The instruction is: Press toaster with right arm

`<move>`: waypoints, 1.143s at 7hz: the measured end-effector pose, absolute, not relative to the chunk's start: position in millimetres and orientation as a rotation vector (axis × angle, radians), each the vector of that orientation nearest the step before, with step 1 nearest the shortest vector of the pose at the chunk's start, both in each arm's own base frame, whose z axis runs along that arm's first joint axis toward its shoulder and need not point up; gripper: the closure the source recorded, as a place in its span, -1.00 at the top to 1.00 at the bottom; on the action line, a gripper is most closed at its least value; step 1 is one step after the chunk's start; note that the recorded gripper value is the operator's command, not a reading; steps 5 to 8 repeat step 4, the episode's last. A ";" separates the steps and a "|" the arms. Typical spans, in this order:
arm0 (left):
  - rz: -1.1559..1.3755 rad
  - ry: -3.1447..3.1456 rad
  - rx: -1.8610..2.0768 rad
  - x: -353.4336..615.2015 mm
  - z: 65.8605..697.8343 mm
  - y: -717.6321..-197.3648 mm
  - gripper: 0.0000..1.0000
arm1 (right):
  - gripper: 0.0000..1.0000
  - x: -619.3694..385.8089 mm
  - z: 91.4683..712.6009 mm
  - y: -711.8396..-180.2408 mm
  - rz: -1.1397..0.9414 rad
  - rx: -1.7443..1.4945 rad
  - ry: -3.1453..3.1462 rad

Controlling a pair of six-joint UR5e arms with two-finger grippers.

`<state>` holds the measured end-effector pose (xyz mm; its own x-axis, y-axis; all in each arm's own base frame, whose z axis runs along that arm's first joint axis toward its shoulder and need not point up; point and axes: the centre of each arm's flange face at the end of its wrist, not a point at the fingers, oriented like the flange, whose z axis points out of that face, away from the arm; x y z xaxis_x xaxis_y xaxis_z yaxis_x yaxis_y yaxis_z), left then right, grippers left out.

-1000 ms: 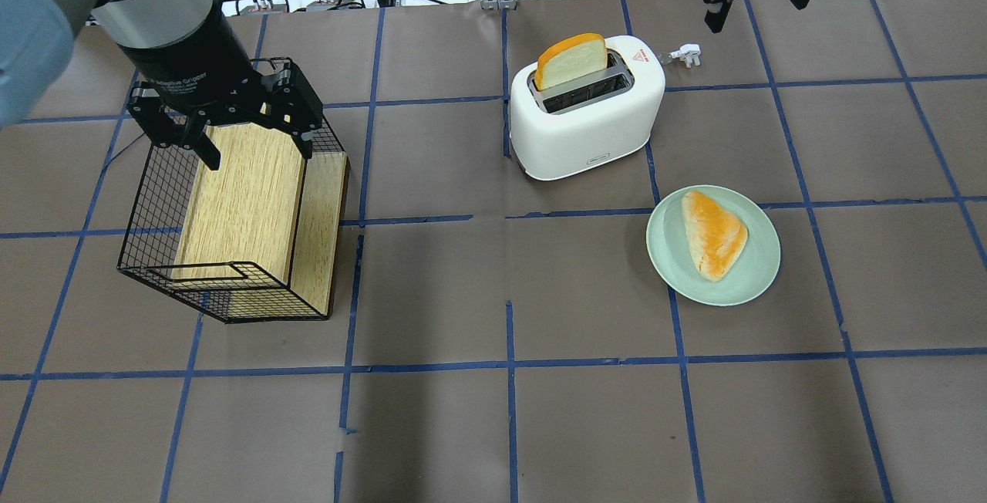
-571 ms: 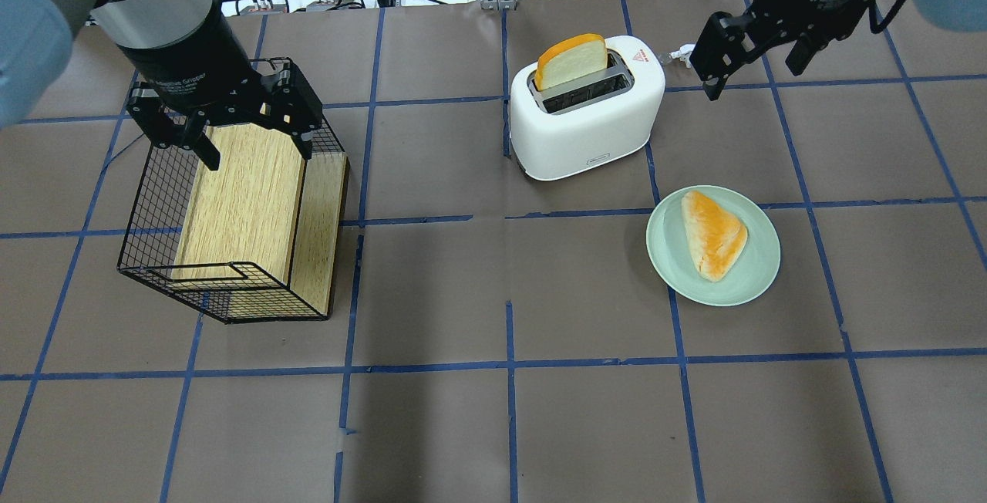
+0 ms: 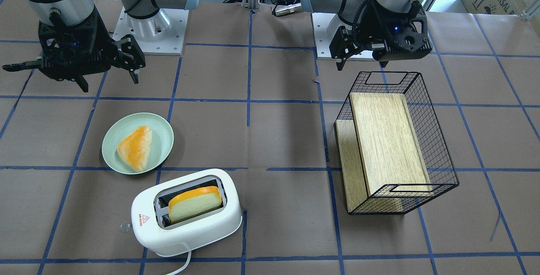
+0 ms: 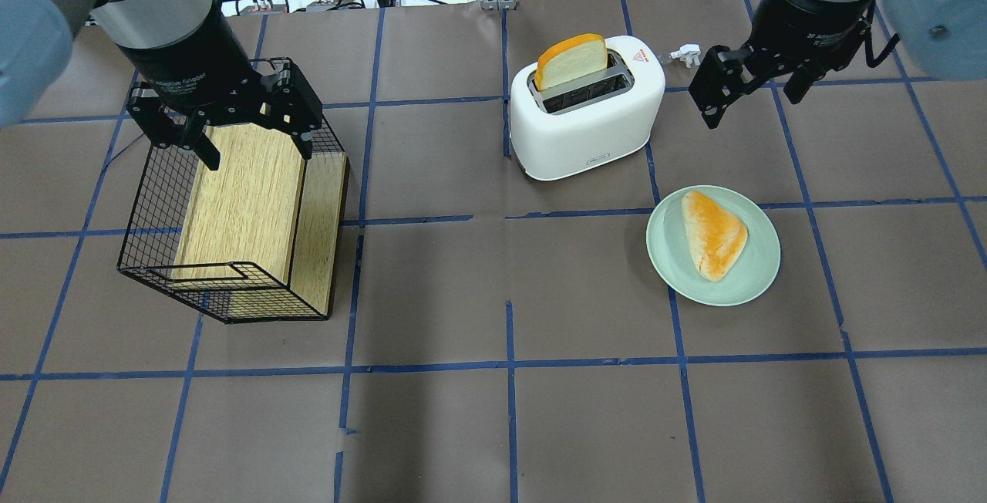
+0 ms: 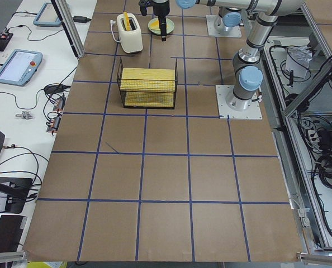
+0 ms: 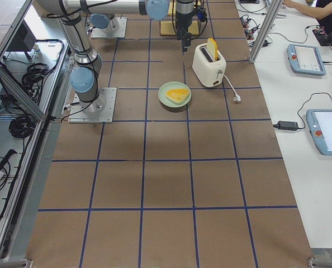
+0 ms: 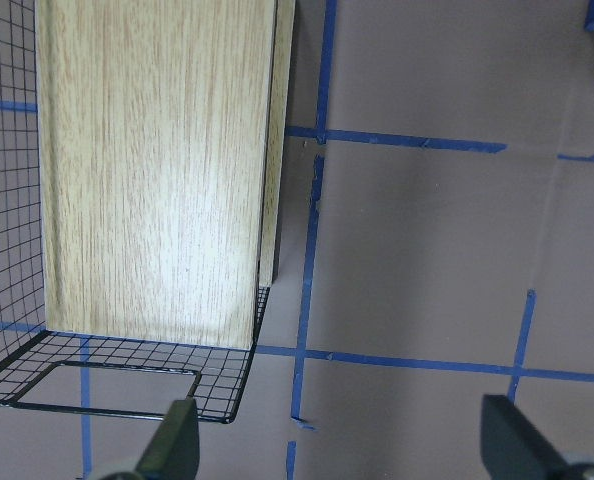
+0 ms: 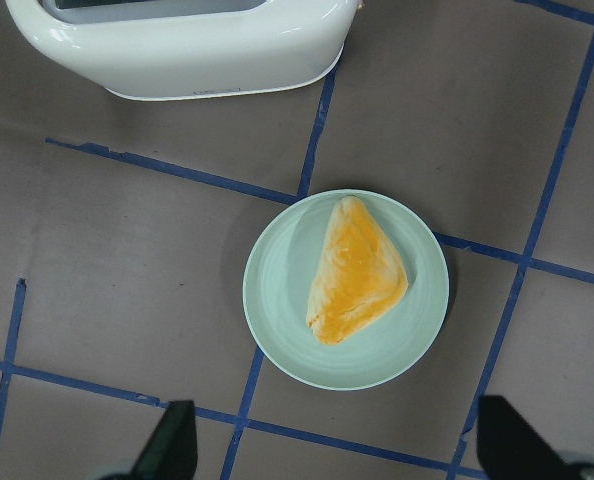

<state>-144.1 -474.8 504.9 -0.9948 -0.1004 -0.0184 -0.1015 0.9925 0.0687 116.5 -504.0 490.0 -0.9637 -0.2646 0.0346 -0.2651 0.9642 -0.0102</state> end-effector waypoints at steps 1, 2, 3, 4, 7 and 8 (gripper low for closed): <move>0.109 3.121 -0.158 -144.1 504.9 -474.8 1.00 | 0.99 116.2 490.1 -504.2 0.026 0.415 -3.080; 0.110 3.121 -0.158 -144.1 504.9 -474.7 1.00 | 0.99 115.7 490.1 -504.4 0.027 0.414 -3.080; 0.110 3.121 -0.158 -144.1 504.8 -474.7 1.00 | 0.99 115.4 489.8 -504.6 0.028 0.412 -3.080; 0.110 3.121 -0.158 -144.1 504.8 -474.7 1.00 | 0.99 115.3 489.1 -505.2 0.028 0.408 -3.082; 0.110 3.121 -0.158 -144.1 504.8 -474.7 1.00 | 0.99 115.3 489.1 -505.2 0.028 0.408 -3.082; 0.110 3.121 -0.158 -144.1 504.8 -474.7 1.00 | 0.99 115.3 489.1 -505.2 0.028 0.408 -3.082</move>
